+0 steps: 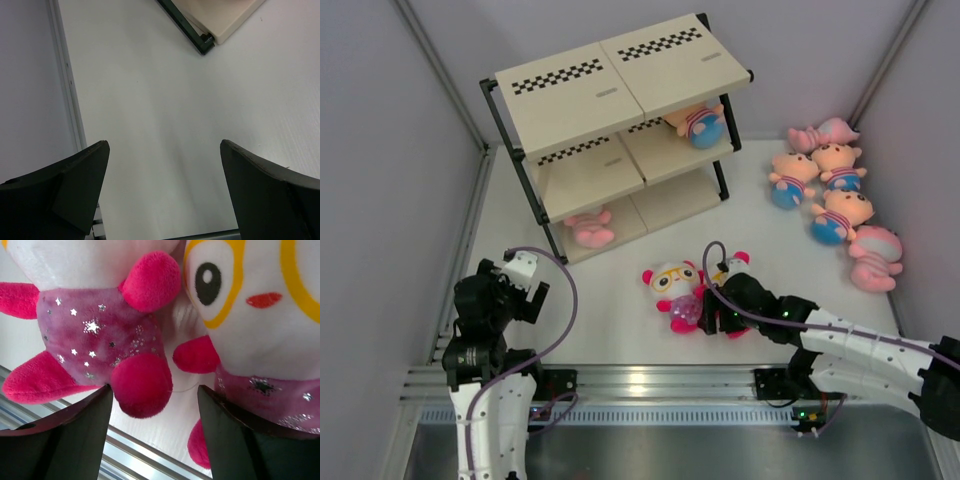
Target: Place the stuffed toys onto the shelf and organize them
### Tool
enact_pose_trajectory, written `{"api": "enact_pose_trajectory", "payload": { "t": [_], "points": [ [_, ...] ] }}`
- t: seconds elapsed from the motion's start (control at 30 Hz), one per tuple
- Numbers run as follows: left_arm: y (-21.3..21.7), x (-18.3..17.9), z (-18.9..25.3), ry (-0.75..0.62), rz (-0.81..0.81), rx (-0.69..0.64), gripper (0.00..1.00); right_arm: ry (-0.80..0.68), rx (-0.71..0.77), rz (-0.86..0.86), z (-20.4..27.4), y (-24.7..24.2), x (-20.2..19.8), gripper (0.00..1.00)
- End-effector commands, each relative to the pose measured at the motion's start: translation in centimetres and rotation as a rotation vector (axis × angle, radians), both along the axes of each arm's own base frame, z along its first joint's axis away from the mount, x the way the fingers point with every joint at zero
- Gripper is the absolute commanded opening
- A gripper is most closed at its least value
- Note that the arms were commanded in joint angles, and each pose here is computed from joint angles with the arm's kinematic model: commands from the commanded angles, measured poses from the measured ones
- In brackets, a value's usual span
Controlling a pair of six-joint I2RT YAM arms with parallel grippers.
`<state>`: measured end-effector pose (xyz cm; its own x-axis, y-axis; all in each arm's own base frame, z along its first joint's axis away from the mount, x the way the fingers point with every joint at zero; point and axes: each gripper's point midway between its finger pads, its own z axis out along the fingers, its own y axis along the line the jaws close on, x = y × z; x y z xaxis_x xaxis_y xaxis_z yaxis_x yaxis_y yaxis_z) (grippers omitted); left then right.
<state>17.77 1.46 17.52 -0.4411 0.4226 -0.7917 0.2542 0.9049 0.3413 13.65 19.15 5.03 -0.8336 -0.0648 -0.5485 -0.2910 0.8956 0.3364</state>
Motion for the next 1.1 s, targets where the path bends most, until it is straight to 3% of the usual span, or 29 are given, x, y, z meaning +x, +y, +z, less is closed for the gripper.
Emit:
{"api": "enact_pose_trajectory", "payload": {
  "t": [0.0,0.2,0.3,0.47,0.5,0.6,0.7,0.8,0.83,0.9,1.07],
  "points": [
    [0.3,0.2,0.3,-0.021,0.006,0.015,0.99,-0.067,0.121,-0.015,2.1,2.8,1.7,0.67],
    [0.3,0.2,0.3,-0.020,0.005,0.015,0.99,-0.083,0.178,0.024,3.8,4.3,1.8,0.63],
    [0.3,0.2,0.2,-0.018,0.003,0.016,0.99,-0.094,0.181,0.024,3.9,4.5,2.0,0.55],
    [0.3,0.2,0.2,-0.017,0.002,0.015,0.99,-0.081,0.175,0.037,4.0,4.7,1.9,0.04],
    [0.2,0.2,0.2,-0.017,-0.001,0.017,0.98,-0.098,0.165,0.050,4.5,4.6,2.0,0.00],
    [0.3,0.2,-0.1,-0.006,0.000,0.016,0.99,-0.227,0.162,0.122,9.4,4.7,3.0,0.00],
    [0.3,0.3,-0.1,-0.005,0.000,0.016,0.99,-0.407,0.222,0.240,19.7,5.8,3.7,0.00],
    [0.3,0.2,-0.1,-0.005,0.003,0.017,0.99,-0.382,0.110,0.352,22.2,5.4,3.0,0.00],
    [0.3,0.2,-0.1,-0.006,0.002,0.017,0.99,-0.442,0.127,0.380,25.9,6.0,3.4,0.00],
    [0.3,0.2,0.0,-0.009,0.003,0.016,0.98,-0.465,0.150,0.435,28.6,6.4,2.9,0.00],
    [0.3,0.3,-0.1,-0.002,-0.002,0.016,0.98,-0.713,0.253,0.482,40.0,6.7,3.1,0.00]
  ]
}}
